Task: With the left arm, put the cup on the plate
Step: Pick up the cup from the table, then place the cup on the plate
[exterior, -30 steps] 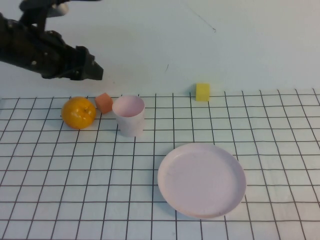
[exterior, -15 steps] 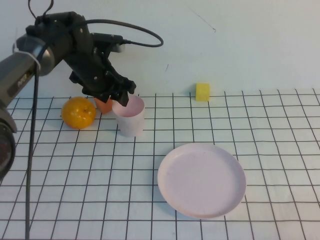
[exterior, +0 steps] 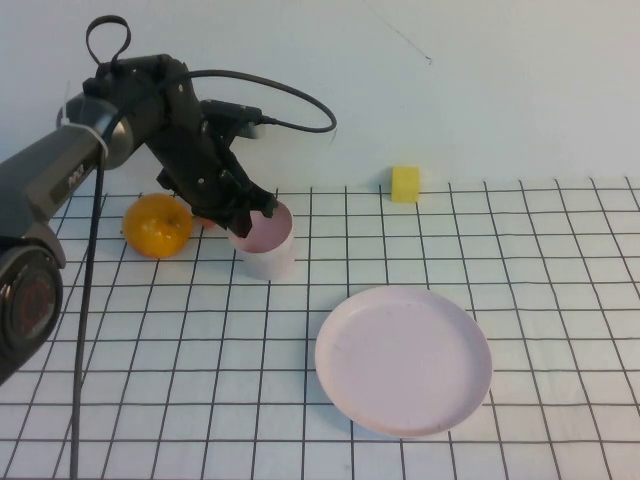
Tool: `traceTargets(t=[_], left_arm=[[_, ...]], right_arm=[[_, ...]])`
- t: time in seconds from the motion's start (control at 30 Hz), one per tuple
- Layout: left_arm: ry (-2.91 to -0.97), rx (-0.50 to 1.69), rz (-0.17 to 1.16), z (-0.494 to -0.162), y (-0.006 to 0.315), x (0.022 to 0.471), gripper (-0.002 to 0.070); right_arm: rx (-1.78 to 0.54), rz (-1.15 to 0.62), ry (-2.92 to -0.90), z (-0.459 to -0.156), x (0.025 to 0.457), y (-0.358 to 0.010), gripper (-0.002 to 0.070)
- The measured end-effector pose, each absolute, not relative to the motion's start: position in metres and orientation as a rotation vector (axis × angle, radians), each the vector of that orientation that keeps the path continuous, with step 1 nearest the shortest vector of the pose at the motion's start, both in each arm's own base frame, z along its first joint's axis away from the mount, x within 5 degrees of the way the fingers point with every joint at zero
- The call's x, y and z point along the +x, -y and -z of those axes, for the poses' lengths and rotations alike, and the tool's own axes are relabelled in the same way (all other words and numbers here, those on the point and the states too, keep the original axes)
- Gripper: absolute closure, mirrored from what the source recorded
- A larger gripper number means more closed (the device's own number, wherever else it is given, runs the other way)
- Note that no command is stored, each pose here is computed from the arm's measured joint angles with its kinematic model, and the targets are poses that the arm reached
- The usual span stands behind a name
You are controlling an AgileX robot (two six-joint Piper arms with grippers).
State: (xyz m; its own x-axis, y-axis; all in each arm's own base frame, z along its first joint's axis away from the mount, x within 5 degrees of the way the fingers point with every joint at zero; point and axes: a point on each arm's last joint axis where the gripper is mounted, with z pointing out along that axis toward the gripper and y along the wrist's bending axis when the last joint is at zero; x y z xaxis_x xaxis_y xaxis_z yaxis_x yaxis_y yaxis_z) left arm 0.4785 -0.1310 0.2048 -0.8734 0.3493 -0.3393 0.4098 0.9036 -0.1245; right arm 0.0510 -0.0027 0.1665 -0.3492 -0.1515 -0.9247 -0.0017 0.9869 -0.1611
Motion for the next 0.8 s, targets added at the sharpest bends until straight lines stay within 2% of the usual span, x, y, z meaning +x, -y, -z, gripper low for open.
traceTargets(t=[0.2, 0.3, 0.43, 0.6, 0.7, 0.8], left_arm=[[-2.763, 0.676, 0.537, -0.214, 0.148, 0.468, 0.0665], [-2.740, 0.744, 0.590, -0.226, 0.164, 0.463, 0.0666], [-2.704, 0.850, 0.582, -0.234, 0.194, 0.451, 0.0666], [-2.662, 1.076, 0.466, -0.235, 0.246, 0.423, 0.0666], [-2.649, 1.165, 0.399, -0.234, 0.266, 0.410, 0.0666], [-2.659, 1.166, 0.372, -0.233, 0.273, 0.405, 0.0666]], right_arm=[[-0.114, 0.161, -1.923, -0.167, 0.051, 0.003, 0.0678], [-0.114, 0.161, -1.923, -0.167, 0.051, 0.003, 0.0678], [-0.110, 0.155, -1.923, -0.167, 0.051, 0.003, 0.0678], [-0.110, 0.155, -1.923, -0.167, 0.051, 0.003, 0.0678], [-0.114, 0.161, -1.923, -0.167, 0.051, 0.003, 0.0678], [-0.110, 0.155, -1.923, -0.167, 0.051, 0.003, 0.0678]])
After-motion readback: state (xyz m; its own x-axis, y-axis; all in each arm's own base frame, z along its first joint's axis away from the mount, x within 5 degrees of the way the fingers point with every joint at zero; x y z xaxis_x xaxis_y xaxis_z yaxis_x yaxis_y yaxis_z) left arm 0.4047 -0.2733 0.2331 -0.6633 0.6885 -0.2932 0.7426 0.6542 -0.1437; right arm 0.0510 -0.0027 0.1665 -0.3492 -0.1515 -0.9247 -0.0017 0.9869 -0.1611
